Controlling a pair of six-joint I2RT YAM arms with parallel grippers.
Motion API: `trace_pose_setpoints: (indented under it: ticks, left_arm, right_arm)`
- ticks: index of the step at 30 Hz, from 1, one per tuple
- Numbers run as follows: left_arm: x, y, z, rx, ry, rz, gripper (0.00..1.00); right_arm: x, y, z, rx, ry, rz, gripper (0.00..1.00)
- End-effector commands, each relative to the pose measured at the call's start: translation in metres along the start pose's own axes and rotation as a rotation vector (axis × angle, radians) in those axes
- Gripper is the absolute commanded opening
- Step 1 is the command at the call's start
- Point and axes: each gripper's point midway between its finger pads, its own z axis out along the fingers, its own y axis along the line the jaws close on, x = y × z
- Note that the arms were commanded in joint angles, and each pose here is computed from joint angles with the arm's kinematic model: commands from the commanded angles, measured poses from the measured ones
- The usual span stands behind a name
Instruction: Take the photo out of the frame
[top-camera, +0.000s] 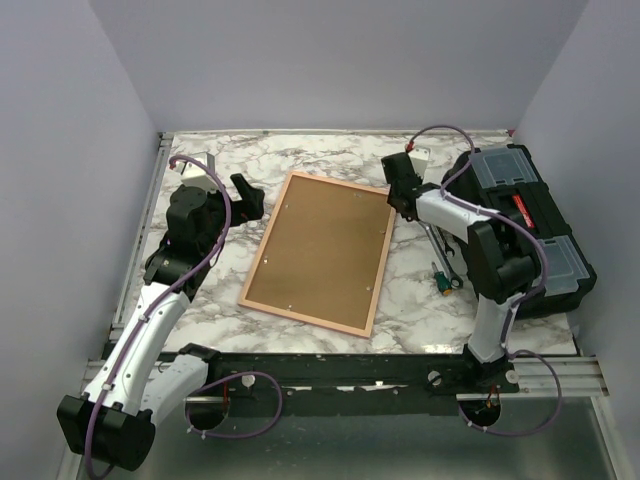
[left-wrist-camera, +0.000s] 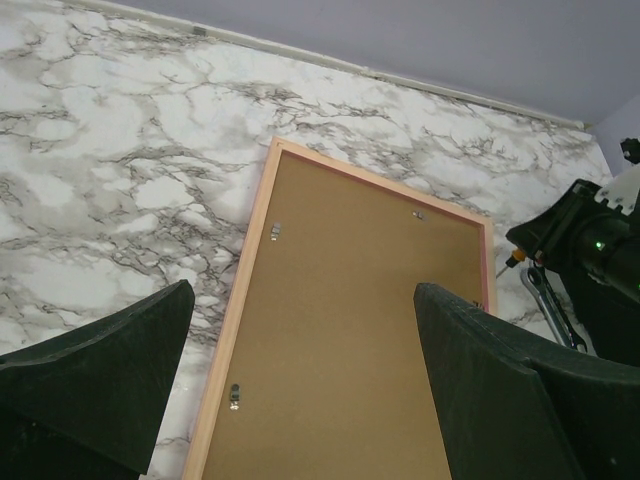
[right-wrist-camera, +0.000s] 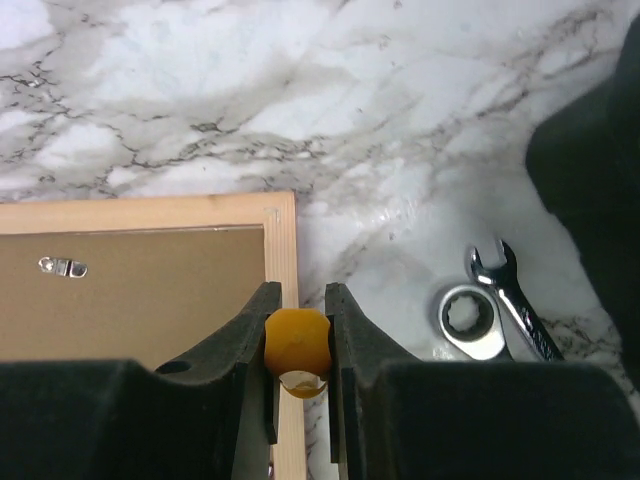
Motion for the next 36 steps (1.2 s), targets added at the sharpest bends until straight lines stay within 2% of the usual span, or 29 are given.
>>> trace_pose_setpoints:
  ticks: [1,9,13,17,22,36]
  left_arm:
    - [-0.015,-0.006,-0.003,0.019,-0.025,-0.002,0.96]
    - [-0.015,-0.006,-0.003,0.017,-0.025,-0.001,0.95]
    - [-0.015,-0.006,-0.003,0.016,-0.027,0.000,0.95]
    - [-0.015,-0.008,-0.003,0.024,-0.023,-0.005,0.96]
    - [-0.015,-0.010,-0.003,0.036,-0.019,-0.011,0.96]
    - [-0.013,-0.009,-0.002,0.028,-0.013,-0.008,0.95]
  right_arm:
    - [-0.025,0.041,0.014,-0.137,-0.066,-0.003,0.01]
    - [-0.041,0.099,0.013,-0.305,-0.081,-0.062,0.01]
    - [-0.047,0.079,0.004,-0.207,-0.061,-0.037,0.01]
    - [-0.061,0.065,-0.027,-0.078,-0.148,-0.090,0.01]
    - [-0.059,0.094,-0.047,-0.209,-0.130,-0.100,0.01]
    - [-0.037,0.107,-0.015,-0.145,-0.039,-0.134,0.01]
